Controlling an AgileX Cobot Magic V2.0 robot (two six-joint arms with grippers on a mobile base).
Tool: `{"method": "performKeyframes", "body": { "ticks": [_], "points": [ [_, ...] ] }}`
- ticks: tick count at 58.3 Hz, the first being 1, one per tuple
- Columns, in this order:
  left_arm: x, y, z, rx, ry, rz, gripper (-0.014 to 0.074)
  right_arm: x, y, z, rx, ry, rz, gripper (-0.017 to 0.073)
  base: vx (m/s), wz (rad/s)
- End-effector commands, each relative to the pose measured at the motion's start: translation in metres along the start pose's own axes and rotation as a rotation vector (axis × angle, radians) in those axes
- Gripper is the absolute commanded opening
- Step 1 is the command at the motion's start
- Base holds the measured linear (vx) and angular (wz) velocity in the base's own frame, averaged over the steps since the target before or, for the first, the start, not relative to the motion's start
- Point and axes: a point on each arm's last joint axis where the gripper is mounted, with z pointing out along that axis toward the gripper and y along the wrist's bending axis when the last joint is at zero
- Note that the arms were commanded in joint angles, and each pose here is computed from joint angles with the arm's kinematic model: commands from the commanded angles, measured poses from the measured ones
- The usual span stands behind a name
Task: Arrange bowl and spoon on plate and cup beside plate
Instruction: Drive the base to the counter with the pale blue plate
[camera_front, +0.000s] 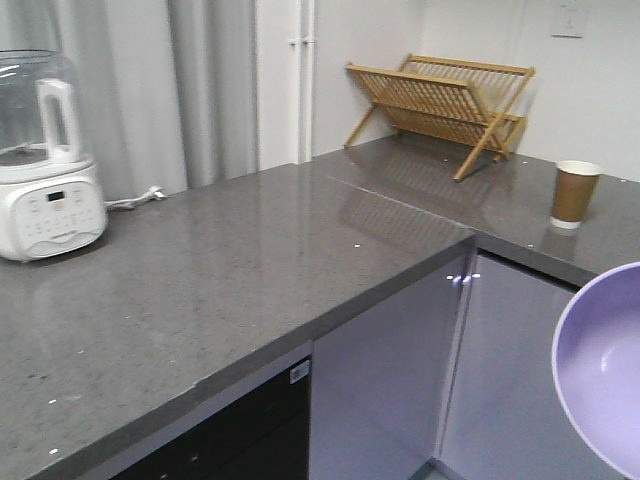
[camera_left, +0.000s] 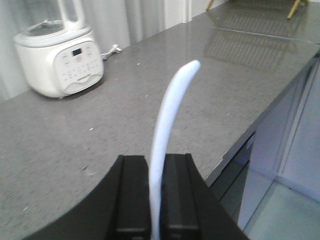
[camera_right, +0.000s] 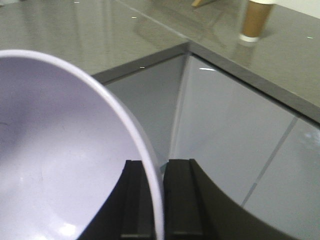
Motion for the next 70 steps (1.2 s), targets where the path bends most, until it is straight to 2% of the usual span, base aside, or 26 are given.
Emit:
{"method": "performKeyframes", "body": {
  "ticks": [1, 40, 70],
  "points": [
    [-0.0160, 0.0006, -0.0042, -0.004, -0.113, -0.011, -0.0006, -0.0161, -0.0006, -0.0075, 0.001, -0.125, -0.005, -0.0009, 0.17, -0.62],
    [-0.0160, 0.0006, -0.0039, -0.004, -0.112, -0.011, -0.0006, -0.0157, -0.0007, -0.0074, 0.001, -0.121, -0.005, -0.0009, 0.24, -0.64],
    [-0.0160, 0.0006, -0.0039, -0.004, -0.112, -0.011, -0.0006, -0.0160, -0.0006, -0.0075, 0.001, -0.123, -0.005, -0.0009, 0.33, -0.31]
  ]
}}
